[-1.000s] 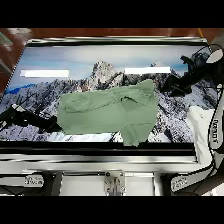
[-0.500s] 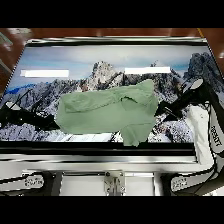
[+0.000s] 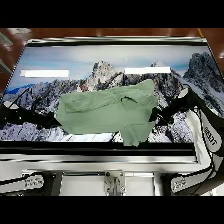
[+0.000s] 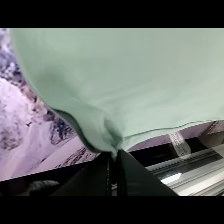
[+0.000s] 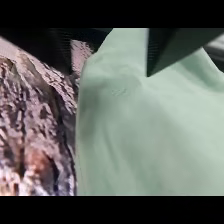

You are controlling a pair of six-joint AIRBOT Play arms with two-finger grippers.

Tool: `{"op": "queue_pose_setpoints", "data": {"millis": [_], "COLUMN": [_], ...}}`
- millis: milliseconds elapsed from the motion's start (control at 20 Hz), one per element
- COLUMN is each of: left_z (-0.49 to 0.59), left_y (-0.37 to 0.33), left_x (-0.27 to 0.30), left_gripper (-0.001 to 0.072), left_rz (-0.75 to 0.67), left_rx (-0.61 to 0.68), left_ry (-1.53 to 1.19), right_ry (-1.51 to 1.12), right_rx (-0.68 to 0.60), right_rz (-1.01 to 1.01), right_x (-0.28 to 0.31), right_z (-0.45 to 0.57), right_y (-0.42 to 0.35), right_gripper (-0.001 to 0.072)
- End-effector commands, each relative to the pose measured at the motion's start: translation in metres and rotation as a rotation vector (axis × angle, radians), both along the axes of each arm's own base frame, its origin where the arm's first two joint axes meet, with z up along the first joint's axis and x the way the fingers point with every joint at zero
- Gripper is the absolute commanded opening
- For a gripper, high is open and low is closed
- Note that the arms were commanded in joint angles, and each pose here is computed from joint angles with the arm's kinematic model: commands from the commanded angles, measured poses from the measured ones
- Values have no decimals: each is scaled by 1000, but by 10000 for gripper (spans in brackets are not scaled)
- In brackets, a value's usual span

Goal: Fold the shirts.

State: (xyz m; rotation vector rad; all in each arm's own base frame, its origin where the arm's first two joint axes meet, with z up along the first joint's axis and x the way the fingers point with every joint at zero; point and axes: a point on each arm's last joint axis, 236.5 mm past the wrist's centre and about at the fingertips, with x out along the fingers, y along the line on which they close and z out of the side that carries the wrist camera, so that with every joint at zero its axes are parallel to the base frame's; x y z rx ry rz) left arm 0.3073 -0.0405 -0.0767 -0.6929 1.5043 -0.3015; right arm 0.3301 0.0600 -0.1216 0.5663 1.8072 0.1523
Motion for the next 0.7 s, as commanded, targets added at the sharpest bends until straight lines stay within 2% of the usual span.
{"op": "queue_pose_setpoints", "data": {"millis": [0,50,150,250,300,400,500,600,650], "left_z": [5,8,25,77,119,225,375,515,576], "left_y": [-5,-3,9,15,15,12,10,5,1], "left_x": [5,8,26,46,55,67,52,-1,-41], "left_gripper": [43,42,41,41,41,41,42,44,43], "left_rz": [15,6,58,113,91,53,77,177,238], "left_rx": [-27,-14,49,87,117,203,328,419,449], "left_ry": [-16,-43,-145,-273,-387,-688,-1098,-1491,-1680], "right_ry": [3,2,-56,-227,-350,-686,-1111,-1585,-1813], "right_rx": [-7,1,3,-9,-22,-79,-199,-346,-406], "right_rz": [-30,-23,15,64,99,183,221,159,96], "right_x": [2,1,4,25,39,68,72,28,-14], "right_z": [-3,1,21,67,102,207,353,518,593], "right_y": [2,4,3,0,-1,-5,-10,-14,-16], "right_gripper": [162,51,50,50,49,49,50,50,50]}}
